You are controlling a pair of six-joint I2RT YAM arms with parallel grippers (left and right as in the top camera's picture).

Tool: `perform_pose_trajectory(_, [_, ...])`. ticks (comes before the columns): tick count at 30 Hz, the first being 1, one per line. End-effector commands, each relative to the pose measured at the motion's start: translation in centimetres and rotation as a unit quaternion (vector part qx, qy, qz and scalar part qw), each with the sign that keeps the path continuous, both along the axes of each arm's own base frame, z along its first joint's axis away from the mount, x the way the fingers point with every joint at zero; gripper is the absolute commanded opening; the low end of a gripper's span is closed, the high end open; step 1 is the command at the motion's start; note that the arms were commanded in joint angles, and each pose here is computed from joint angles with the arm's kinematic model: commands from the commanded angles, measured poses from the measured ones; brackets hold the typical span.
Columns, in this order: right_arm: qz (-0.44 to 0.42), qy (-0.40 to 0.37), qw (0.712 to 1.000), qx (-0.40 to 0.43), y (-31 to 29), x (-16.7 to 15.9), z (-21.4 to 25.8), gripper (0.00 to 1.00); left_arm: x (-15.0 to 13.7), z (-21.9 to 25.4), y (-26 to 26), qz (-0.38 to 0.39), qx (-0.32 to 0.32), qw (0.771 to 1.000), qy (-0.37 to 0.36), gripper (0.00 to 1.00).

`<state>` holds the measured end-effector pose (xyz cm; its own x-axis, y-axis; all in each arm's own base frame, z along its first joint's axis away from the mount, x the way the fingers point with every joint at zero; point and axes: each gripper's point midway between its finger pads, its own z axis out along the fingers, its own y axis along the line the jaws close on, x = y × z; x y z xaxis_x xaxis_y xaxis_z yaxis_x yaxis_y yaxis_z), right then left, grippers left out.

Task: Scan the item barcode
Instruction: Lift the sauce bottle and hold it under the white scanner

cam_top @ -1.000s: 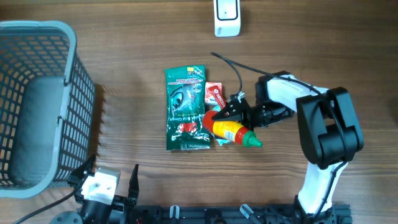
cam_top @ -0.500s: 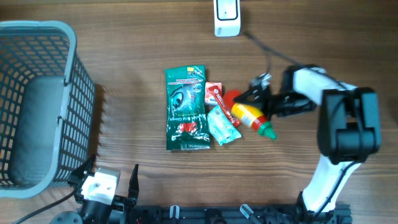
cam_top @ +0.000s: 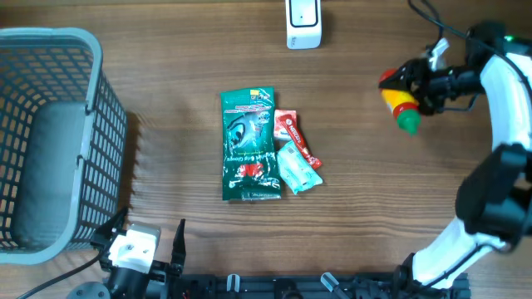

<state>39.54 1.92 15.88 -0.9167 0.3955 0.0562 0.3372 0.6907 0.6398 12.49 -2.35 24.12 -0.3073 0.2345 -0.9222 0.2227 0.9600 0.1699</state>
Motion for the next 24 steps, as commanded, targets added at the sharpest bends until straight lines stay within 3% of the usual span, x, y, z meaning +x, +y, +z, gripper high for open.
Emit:
perform_pose_trajectory(1, [-0.128, 0.022, 0.986, -0.1, -1.7, 1.1, 1.6, 0.26, -0.1, 0.1, -0.1, -0.003, 0.002, 1.0, -0.005, 1.0])
perform_pose_trajectory(4, [-0.168, 0.009, 0.973, -0.157, -1.3, 2.8, 1.2, 0.26, -0.1, 0.1, -0.1, -0.004, 0.002, 1.0, -0.005, 1.0])
perform_pose_trajectory(11, [-0.232, -0.117, 0.927, -0.269, 2.7, 8.0, 3.1, 0.34, -0.1, 0.1, -0.1, -0.004, 0.002, 1.0, -0.005, 1.0])
perform_pose_trajectory(24, [-0.239, -0.223, 0.924, -0.199, 9.7, 19.0, -1.7, 0.36, -0.1, 0.1, -0.1, -0.004, 0.002, 1.0, -0.005, 1.0])
